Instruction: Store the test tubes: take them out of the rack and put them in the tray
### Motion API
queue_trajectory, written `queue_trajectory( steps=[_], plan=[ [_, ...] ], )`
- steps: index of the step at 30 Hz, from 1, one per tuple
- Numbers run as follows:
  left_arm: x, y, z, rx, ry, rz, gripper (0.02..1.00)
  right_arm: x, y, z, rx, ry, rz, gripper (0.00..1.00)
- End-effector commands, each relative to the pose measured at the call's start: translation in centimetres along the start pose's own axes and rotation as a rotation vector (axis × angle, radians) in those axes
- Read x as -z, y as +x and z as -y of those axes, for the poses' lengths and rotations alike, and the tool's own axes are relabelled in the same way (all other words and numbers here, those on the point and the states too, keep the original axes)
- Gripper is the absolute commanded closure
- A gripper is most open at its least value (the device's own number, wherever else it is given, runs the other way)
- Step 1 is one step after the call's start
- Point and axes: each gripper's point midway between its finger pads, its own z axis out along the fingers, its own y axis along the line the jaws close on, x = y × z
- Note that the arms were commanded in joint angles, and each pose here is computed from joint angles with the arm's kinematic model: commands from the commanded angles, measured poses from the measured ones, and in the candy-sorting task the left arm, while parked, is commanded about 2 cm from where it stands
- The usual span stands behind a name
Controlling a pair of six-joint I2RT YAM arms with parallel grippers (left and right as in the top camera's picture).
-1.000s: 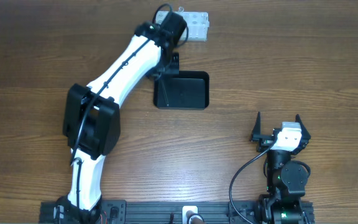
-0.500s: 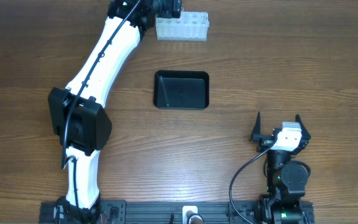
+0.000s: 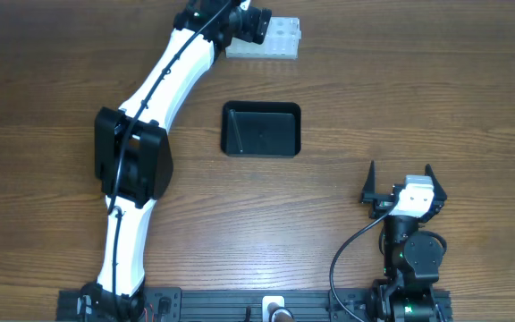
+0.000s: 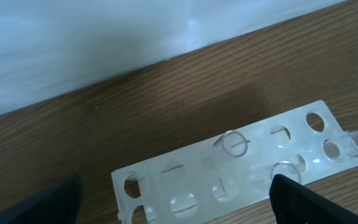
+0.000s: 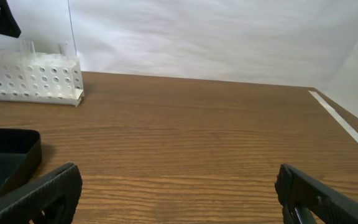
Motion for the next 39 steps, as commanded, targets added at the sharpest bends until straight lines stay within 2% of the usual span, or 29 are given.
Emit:
queue_trajectory(
  steps=[1,21,39],
  plan=[
    [-0.4,-0.2,-0.7,-0.016,0.011,0.012,0.062,0.0,0.2,0.3,-0.004,0.018,0.000,0.009],
    [-2.8,1.1,0.0,-0.028,0.035,0.004,0.042,0.0,0.2,0.3,-0.004,0.018,0.000,0.007],
    [-2.8,-0.4,0.3,-0.031,0.036,0.068,0.056,0.0,0.2,0.3,-0.004,0.018,0.000,0.009]
  ],
)
